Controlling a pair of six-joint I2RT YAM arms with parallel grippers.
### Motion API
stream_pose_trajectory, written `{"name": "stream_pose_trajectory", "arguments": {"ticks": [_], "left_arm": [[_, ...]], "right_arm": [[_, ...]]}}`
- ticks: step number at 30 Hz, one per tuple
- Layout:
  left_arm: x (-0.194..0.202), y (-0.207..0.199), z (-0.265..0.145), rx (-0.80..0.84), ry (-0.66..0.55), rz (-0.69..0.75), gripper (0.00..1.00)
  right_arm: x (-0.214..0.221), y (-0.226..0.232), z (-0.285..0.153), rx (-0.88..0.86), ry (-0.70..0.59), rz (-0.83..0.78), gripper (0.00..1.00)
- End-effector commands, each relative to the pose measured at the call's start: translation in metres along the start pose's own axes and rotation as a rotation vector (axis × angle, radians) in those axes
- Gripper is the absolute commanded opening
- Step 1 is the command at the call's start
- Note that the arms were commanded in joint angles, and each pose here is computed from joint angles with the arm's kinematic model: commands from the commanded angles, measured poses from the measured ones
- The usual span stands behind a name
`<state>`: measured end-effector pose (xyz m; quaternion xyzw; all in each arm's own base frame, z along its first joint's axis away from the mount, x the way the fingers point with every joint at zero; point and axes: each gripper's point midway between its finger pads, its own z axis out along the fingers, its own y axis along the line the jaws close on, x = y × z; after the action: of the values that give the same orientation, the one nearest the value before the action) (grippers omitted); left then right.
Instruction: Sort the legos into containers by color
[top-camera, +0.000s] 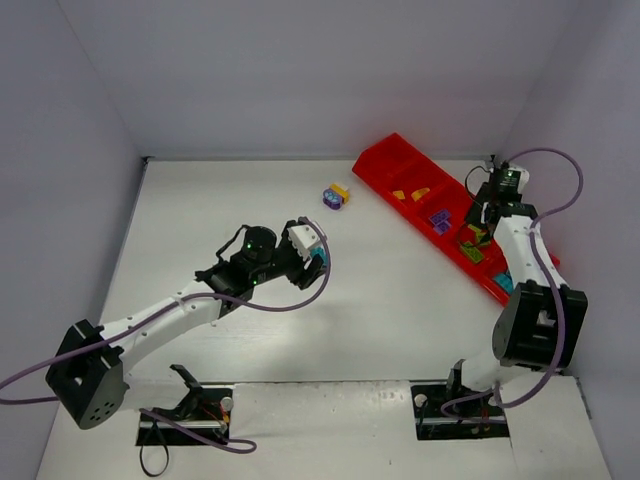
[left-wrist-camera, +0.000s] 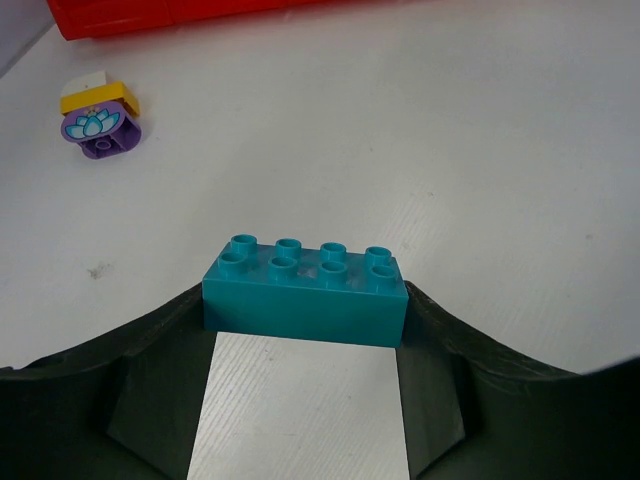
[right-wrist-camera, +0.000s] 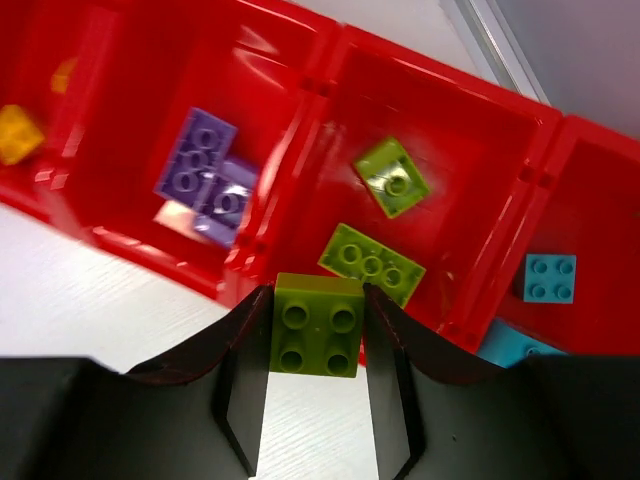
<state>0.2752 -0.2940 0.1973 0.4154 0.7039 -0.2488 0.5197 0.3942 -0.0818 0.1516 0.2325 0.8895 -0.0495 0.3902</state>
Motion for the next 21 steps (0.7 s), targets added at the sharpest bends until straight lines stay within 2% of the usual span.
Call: {"name": "stream_pose_trajectory", "arguments": {"ticks": [1,3,4,7,12,15,16,18,19,21], "left_arm": [[-0.034,0.003,-0.008,-0.018,-0.122,0.010,0.23],[-0.036,0.003,-0.009,-0.020,-0.131,0.009,0.23],[-0.037,0.004,-0.010,-0.024,-0.133,0.011,0.23],[-0.040,0.005,-0.013,-0.030,-0.143,0.013,0.23],[-0.045,0.006,-0.013,-0.034,-0.151,0.023,0.23],[-0.052,0.008,-0.014,-0.039,-0.169,0.033,0.23],[-0.055,0.008,-0.015,-0.041,-0.179,0.040,0.23],[-0.058,0.010,-0.014,-0.045,-0.183,0.062,0.23],[-0.061,0.011,-0.014,-0.046,-0.189,0.074,0.24],[-0.064,0.014,-0.013,-0.056,-0.190,0.097,0.24]], "right_arm": [[-0.011,-0.025,0.013,0.119,-0.018,0.068,0.14],[-0.005,-0.025,0.023,0.104,0.017,0.063,0.29],[-0.006,-0.024,0.023,0.102,0.018,0.064,0.50],[-0.009,-0.018,0.019,0.067,0.012,0.067,0.73],[-0.019,-0.001,0.002,-0.034,-0.014,0.060,0.80],[-0.026,0.041,-0.022,-0.273,-0.014,0.014,0.79],[-0.022,0.069,-0.038,-0.443,0.013,-0.010,0.79],[-0.018,0.104,-0.064,-0.619,0.033,-0.045,0.79],[-0.011,0.127,-0.084,-0.760,0.068,-0.062,0.79],[0.004,0.161,-0.112,-0.891,0.113,-0.100,0.79]]}}
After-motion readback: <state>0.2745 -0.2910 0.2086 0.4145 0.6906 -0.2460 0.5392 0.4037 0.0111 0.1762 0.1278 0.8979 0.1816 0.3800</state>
